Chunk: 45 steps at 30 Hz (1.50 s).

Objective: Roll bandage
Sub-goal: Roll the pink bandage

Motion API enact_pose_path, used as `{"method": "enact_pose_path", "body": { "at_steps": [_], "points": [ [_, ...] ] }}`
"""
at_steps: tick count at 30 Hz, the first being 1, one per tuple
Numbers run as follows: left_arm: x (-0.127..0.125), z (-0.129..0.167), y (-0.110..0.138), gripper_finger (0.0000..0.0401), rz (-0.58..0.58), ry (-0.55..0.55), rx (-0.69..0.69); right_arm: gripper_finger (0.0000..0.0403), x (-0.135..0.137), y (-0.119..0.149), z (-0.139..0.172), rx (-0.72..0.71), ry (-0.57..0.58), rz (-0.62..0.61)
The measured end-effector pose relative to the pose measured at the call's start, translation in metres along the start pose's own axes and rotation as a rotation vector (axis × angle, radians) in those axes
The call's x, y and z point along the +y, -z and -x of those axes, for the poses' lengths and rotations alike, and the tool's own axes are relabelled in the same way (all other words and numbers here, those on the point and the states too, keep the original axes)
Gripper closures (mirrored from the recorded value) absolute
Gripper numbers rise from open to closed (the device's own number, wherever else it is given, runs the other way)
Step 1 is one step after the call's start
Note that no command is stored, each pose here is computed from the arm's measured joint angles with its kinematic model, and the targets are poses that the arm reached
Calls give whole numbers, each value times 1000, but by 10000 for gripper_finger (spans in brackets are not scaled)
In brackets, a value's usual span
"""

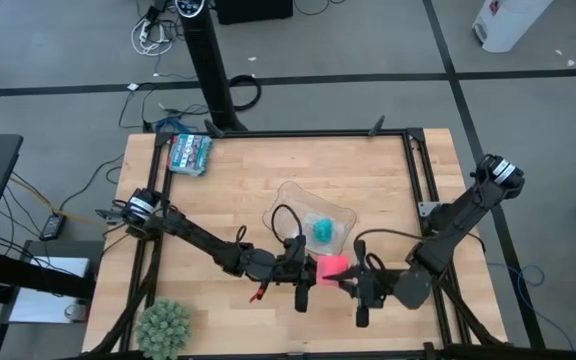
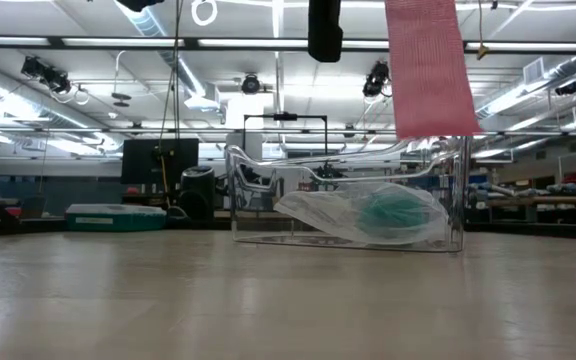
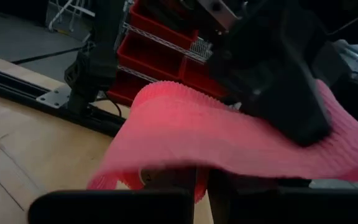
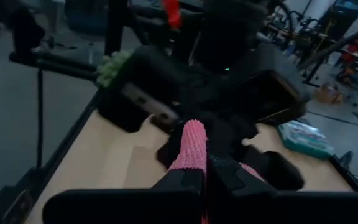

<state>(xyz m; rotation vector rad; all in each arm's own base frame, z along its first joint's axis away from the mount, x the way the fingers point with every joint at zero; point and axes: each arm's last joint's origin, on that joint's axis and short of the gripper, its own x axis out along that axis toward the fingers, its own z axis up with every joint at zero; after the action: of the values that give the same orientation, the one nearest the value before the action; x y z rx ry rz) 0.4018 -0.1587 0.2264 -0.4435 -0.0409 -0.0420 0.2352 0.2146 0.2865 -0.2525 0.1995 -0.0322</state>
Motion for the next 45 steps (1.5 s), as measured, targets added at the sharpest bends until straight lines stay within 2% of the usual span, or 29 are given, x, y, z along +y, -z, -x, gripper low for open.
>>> {"method": "enact_pose_path", "body": {
  "at_steps": [5, 9, 12, 20, 24, 31, 39, 42, 45],
  "points": [
    [-1, 1, -2, 375, -4, 17, 8, 399, 12, 2, 10, -3, -48, 2],
    [-5, 3, -11, 375, -27, 48, -6, 376, 20, 6, 18, 16, -83, 47],
    [-6, 4, -14, 374, -57, 48, -13, 334, 20, 10, 19, 52, -86, 46],
    [0, 3, -8, 374, -137, 11, 57, 168, 21, 14, 20, 92, -144, -38],
    [0, 3, -6, 374, -209, 8, 70, 123, 24, 18, 24, 128, -151, -113],
    [-1, 6, -10, 375, -252, 2, 109, 135, 38, 23, 39, 138, -159, -203],
    [-4, 10, -18, 375, -288, -1, 135, 149, 60, 48, 26, 170, -78, -153],
    [-8, 8, -21, 375, -297, -16, 166, 147, 64, 49, 27, 150, -42, -86],
    [-13, 8, -25, 375, -293, -19, 168, 148, 72, 43, 33, 104, 7, 89]
  ]
}}
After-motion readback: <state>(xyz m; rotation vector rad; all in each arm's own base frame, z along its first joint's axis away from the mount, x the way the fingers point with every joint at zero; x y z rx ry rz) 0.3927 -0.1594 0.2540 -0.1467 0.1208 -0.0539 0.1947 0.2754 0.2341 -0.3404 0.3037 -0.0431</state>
